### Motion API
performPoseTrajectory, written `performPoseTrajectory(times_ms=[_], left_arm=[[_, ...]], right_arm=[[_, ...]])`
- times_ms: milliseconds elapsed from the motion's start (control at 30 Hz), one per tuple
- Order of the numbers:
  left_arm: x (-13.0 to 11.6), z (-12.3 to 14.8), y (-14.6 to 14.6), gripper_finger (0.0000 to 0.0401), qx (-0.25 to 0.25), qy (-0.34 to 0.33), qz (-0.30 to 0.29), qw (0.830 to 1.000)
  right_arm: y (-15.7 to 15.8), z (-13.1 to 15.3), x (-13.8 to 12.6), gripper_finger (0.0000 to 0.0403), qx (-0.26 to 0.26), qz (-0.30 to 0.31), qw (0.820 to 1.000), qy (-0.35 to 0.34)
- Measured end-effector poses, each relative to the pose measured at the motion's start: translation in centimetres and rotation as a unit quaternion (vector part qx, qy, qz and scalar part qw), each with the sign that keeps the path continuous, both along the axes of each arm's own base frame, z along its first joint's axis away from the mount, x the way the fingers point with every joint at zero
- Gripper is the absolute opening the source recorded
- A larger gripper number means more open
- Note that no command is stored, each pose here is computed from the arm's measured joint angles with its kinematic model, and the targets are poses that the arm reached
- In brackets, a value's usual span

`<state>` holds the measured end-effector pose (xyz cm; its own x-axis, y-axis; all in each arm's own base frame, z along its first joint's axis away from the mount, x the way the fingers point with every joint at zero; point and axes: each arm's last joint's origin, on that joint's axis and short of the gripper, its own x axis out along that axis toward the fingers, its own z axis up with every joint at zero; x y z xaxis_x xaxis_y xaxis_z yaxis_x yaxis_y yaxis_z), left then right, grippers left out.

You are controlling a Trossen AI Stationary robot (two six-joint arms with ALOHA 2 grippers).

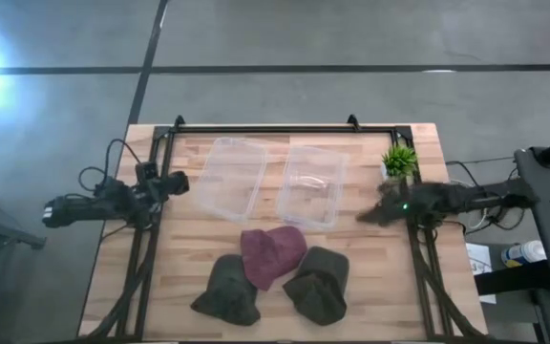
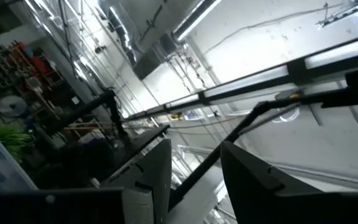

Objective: Pick & Place hat
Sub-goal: Put the right black cap into the right transparent bin

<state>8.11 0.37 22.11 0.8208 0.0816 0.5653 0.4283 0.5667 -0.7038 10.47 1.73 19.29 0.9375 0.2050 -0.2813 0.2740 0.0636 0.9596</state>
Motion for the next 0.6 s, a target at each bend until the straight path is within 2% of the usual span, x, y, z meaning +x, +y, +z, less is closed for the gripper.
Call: performPoseTrajectory(times_ms=[67,167,267,333,600], left_arm=[[0.0,0.0,0.0,0.0132,0.000,0.000,0.000,1.000],[0.0,0.0,0.0,0.0132,-0.001,0.001,0.000,1.000],[0.1,-0.1,0.0,0.0132,0.000,0.004,-0.001,1.000],[0.1,-0.2,0.0,0.0132,0.001,0.011,-0.001,1.000],[0.4,-0.5,0.0,0.0132,0.012,0.035,0.005,0.999]], right_arm=[[0.8,-0.1,-0.3,0.0154,0.019,0.046,0.988,0.146],[2.1,1.2,-0.2,0.0150,0.027,0.096,0.969,0.227],[3.3,2.3,1.0,0.0161,0.042,0.109,0.965,0.235],[3.9,1.9,1.7,0.0178,0.050,0.107,0.958,0.261],[5.9,-0.4,5.4,0.0279,0.084,0.097,0.954,0.271]])
